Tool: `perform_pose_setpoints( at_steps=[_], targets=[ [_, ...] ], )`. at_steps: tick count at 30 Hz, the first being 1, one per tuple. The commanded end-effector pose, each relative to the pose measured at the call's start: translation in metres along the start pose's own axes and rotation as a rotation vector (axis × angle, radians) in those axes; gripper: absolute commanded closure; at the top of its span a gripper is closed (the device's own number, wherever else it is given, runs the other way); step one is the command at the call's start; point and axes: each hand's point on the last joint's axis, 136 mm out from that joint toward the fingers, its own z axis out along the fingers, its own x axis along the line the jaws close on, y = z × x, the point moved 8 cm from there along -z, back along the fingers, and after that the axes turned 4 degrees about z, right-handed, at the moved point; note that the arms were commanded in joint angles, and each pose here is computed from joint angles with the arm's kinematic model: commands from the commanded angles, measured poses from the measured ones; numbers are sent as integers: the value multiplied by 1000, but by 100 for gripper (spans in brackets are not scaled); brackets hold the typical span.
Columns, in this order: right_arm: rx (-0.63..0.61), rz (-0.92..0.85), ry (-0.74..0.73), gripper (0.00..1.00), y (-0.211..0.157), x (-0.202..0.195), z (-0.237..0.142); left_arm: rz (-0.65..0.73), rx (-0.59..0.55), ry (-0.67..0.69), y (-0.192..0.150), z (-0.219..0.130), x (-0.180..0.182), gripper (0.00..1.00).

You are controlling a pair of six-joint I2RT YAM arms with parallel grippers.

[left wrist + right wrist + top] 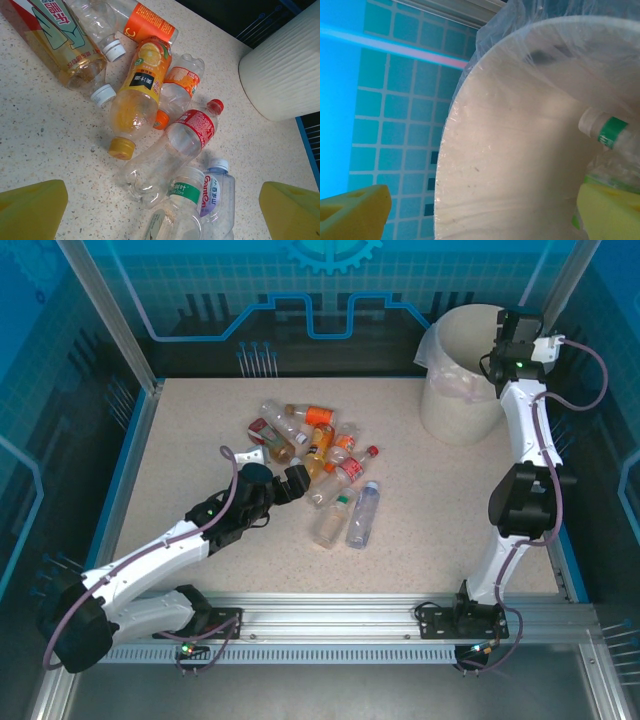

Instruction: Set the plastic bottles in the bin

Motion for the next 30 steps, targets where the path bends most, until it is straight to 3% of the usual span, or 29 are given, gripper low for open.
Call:
perform_pose_setpoints(
  at_steps=[1,13,23,26,30],
  targets=[
    [-3,-79,29,3,6,17,-27,-31,17,17,-3,4,4,1],
    [206,-242,148,2,-10,33,-48,-45,31,44,-6,8,9,1],
    [329,-735,347,1,-29,44,-137,-60,36,60,-8,11,13,1],
    [429,-886,419,2,-48,32,-166,-87,26,94,-8,12,16,1],
    [524,-986,393,1,-80,-8,-197,-148,-10,148,-7,13,23,1]
  ],
)
